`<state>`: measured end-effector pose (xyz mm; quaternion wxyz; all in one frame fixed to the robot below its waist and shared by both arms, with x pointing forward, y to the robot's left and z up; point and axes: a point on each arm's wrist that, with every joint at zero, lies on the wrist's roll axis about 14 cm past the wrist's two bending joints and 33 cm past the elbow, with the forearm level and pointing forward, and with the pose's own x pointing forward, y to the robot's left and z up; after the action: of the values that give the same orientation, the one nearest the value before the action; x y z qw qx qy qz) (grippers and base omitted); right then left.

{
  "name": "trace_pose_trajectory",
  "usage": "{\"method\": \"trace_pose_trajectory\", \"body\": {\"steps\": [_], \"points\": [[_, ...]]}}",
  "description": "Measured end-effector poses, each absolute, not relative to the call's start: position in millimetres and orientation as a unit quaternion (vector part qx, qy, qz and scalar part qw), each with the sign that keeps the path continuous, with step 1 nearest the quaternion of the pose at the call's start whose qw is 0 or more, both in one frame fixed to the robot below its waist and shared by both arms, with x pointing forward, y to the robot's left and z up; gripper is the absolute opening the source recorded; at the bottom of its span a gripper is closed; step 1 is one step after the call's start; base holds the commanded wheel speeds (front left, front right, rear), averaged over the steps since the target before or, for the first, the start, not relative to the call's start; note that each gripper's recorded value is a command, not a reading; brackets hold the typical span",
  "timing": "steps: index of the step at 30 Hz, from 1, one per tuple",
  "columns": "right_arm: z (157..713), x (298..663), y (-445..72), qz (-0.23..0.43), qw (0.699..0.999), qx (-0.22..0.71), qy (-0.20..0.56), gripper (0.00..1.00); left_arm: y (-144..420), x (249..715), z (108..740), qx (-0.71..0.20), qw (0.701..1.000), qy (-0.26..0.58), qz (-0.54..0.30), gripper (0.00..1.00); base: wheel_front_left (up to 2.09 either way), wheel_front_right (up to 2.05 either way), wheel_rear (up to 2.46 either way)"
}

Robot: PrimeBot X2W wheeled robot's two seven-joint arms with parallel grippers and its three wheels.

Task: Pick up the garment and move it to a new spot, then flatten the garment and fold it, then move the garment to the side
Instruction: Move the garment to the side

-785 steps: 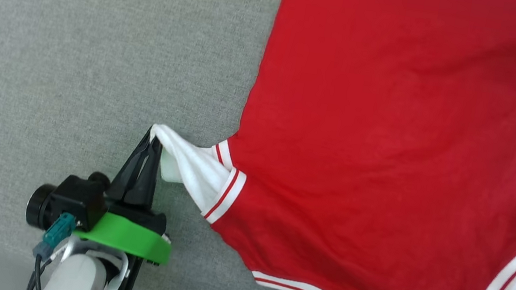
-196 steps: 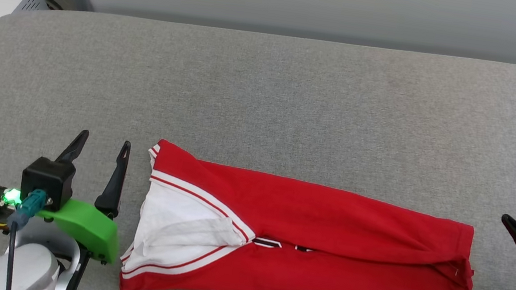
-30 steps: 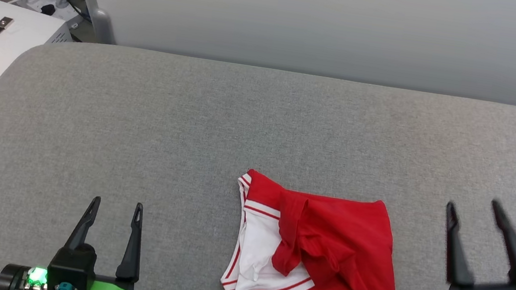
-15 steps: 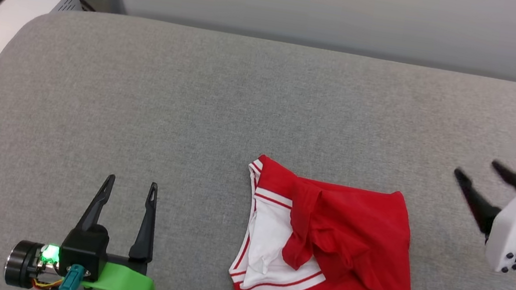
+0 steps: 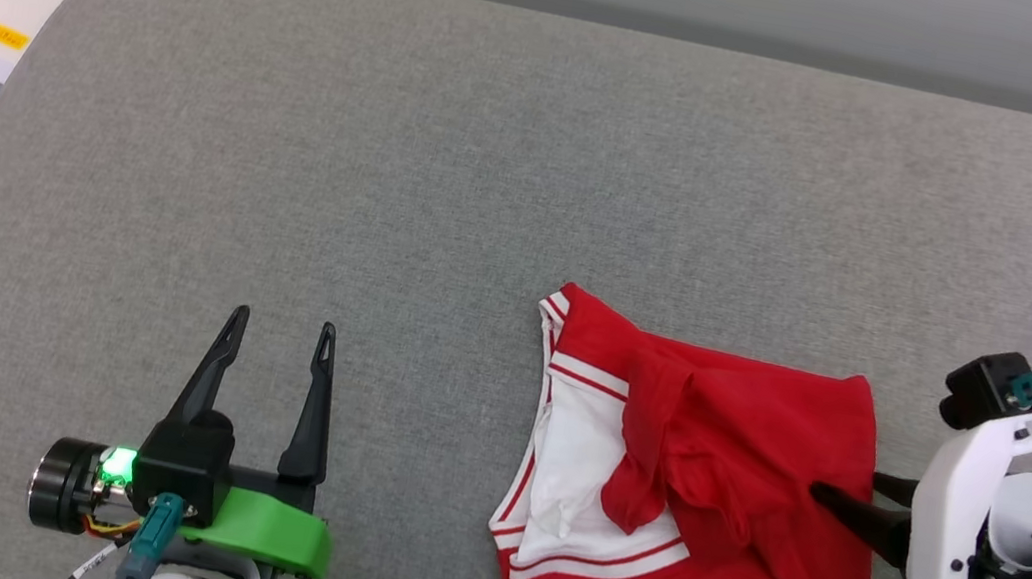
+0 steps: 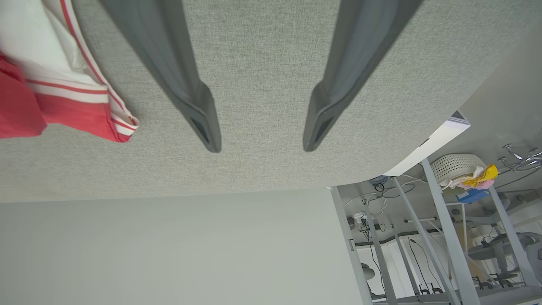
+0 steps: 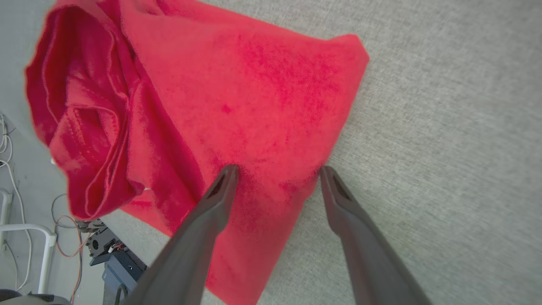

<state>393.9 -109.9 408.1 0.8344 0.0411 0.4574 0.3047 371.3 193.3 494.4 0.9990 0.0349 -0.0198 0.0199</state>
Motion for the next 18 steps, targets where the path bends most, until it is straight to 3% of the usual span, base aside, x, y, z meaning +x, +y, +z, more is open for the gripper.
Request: {"method": "trace_pose_trajectory", "body": {"steps": [14, 15, 18], "points": [[354.7, 384.1, -92.6, 0.317, 0.801, 0.058, 0.505, 1.0, 205.1, 375.6, 481.7, 0.039, 0.998, 0.001, 0.04, 1.0, 0.0, 0.0, 0.0], [354.2, 384.5, -93.5, 0.317, 0.806, 0.057, 0.497, 0.0, 204.2, 376.2, 480.1, 0.038, 0.999, 0.003, 0.04, 1.0, 0.0, 0.0, 0.0], [363.5, 392.2, -88.3, 0.318, 0.824, 0.071, 0.463, 0.0, 201.8, 376.9, 481.3, 0.035, 0.999, 0.0, 0.037, 1.0, 0.0, 0.0, 0.0]]}}
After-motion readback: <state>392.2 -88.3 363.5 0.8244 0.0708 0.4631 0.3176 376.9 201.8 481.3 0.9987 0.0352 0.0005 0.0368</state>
